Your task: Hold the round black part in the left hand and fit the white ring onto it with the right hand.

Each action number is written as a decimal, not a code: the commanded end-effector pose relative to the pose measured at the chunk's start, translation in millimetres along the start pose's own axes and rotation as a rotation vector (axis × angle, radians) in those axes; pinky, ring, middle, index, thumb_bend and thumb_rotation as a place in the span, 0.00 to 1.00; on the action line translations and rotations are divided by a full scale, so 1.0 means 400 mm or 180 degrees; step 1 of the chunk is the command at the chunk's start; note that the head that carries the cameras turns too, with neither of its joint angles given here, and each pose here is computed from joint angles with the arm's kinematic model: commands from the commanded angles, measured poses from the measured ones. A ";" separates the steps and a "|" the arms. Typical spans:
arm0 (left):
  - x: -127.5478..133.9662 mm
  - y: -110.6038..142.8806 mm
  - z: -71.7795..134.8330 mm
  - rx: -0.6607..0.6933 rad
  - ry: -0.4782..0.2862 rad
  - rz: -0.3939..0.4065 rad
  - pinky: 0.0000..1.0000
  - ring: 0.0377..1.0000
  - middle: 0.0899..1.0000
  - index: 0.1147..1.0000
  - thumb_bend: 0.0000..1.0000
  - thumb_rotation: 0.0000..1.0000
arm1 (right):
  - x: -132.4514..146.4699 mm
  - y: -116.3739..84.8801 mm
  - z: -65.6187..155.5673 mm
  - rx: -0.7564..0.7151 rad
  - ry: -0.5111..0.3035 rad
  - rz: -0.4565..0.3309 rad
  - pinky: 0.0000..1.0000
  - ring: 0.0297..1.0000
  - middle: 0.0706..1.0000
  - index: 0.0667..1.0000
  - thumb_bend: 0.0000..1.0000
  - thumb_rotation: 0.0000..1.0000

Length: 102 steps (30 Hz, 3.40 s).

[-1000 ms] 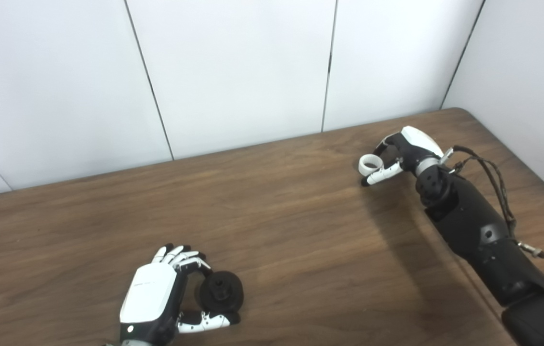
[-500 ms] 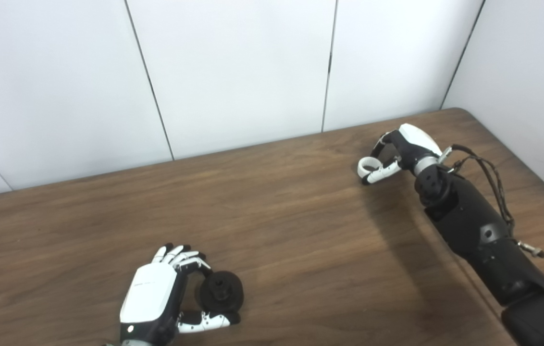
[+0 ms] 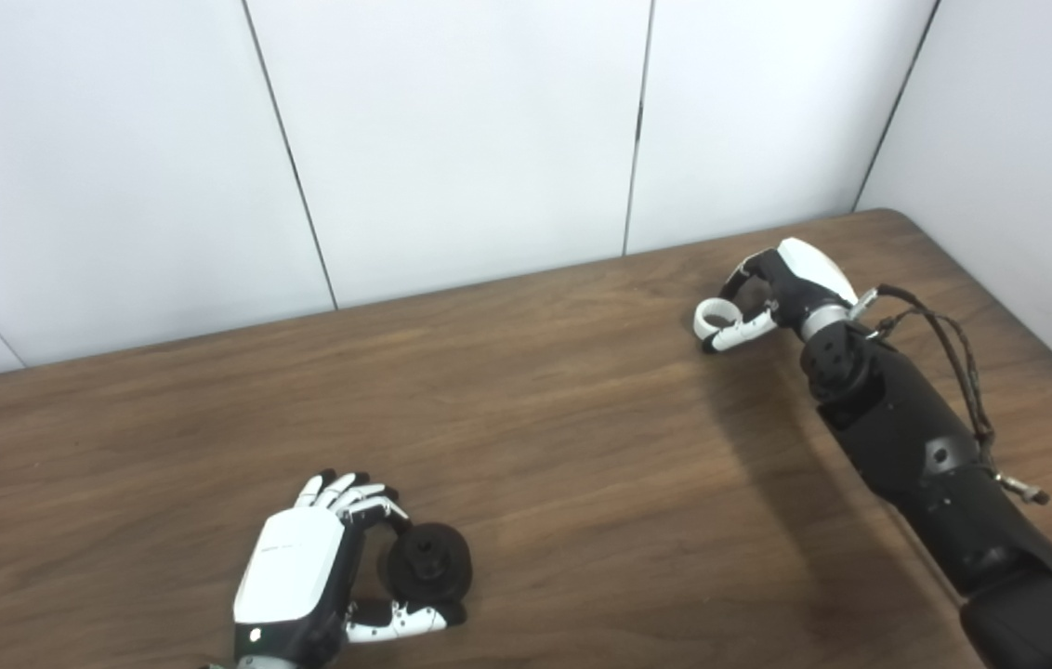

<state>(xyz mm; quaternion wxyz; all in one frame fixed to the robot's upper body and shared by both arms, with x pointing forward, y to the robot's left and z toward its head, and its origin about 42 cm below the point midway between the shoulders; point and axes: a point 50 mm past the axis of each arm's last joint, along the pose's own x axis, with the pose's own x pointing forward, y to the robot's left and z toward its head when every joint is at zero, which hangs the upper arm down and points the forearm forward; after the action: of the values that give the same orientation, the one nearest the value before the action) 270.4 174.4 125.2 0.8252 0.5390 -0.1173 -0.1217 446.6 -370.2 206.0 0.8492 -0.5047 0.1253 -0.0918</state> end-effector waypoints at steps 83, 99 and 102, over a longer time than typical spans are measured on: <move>0.023 -0.017 0.103 0.0040 0.0084 0.0036 0.97 0.88 0.75 0.42 0.52 0.06 | -0.487 0.113 0.458 -0.0233 -0.2582 0.1430 1.00 0.98 0.89 0.45 0.52 0.13; 0.021 -0.020 0.107 0.0099 0.0097 0.0014 0.96 0.88 0.75 0.42 0.52 0.06 | -0.490 0.118 0.486 -0.0276 -0.2631 0.1406 1.00 0.99 0.89 0.45 0.52 0.13; 0.022 -0.018 0.108 0.0085 0.0109 0.0010 0.96 0.88 0.75 0.42 0.52 0.06 | -0.491 0.126 0.487 -0.0302 -0.2637 0.1419 1.00 0.98 0.89 0.45 0.52 0.13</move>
<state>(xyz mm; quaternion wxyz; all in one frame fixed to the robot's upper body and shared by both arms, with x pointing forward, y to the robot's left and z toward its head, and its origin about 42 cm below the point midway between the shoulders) 264.2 136.0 131.6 0.8207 0.5525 -0.1023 -0.1035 315.5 -133.7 260.8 0.8051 -0.4916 -0.0835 0.3211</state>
